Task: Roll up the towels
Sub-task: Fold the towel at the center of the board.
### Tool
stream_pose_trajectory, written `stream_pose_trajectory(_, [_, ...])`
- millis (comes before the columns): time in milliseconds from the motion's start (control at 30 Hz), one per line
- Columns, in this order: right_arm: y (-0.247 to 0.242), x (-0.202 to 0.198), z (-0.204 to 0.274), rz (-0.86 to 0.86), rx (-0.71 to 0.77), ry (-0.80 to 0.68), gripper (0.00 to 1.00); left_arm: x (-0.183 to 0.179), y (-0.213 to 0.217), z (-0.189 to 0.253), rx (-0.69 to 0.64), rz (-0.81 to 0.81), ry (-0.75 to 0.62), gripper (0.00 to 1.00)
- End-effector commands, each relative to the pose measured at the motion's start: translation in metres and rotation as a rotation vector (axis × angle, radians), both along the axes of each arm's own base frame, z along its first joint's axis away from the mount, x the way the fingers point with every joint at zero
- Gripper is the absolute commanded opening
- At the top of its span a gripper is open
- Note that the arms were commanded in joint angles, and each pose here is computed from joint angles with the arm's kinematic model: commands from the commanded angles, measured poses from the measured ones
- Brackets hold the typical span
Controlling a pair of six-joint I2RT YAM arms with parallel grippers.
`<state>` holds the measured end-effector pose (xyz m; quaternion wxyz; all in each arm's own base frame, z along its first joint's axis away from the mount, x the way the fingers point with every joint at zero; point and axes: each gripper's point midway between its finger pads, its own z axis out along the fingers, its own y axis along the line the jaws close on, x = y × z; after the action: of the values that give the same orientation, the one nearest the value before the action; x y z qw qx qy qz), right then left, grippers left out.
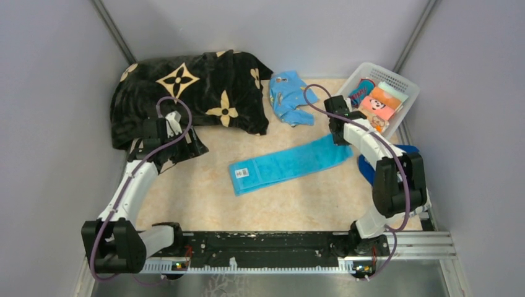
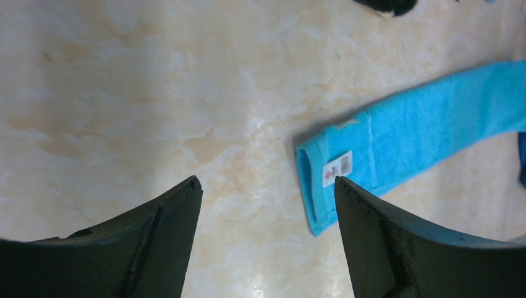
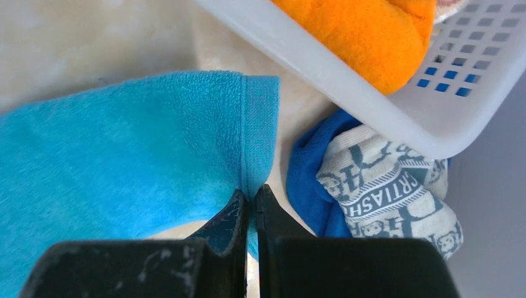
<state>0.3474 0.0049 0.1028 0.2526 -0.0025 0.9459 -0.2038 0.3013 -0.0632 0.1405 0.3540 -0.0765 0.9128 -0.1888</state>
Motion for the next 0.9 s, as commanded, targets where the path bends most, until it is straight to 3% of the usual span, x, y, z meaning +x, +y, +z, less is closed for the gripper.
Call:
stream_pose_trajectory(0, [0.045,0.002,0.034,0.167,0.153,-0.064,0.00,-0.011,-0.039,-0.010,-0.141,-0.098,0.038,0.84])
stream_pose_trajectory(200, [0.162,-0.024,0.045,0.465,0.470,-0.021,0.00,-0.027,-0.068,-0.047,-0.254,-0.105,0.163,0.78])
stream_pose_trajectory(467, [0.278,-0.065,0.037,0.685,0.729,0.078,0.00,-0.038,-0.082,-0.073,-0.335,-0.107,0.225,0.67])
stream_pose_trajectory(867, [0.375,-0.103,0.007,0.782,0.751,0.213,0.00,-0.050,-0.100,-0.106,-0.370,-0.123,0.321,0.47])
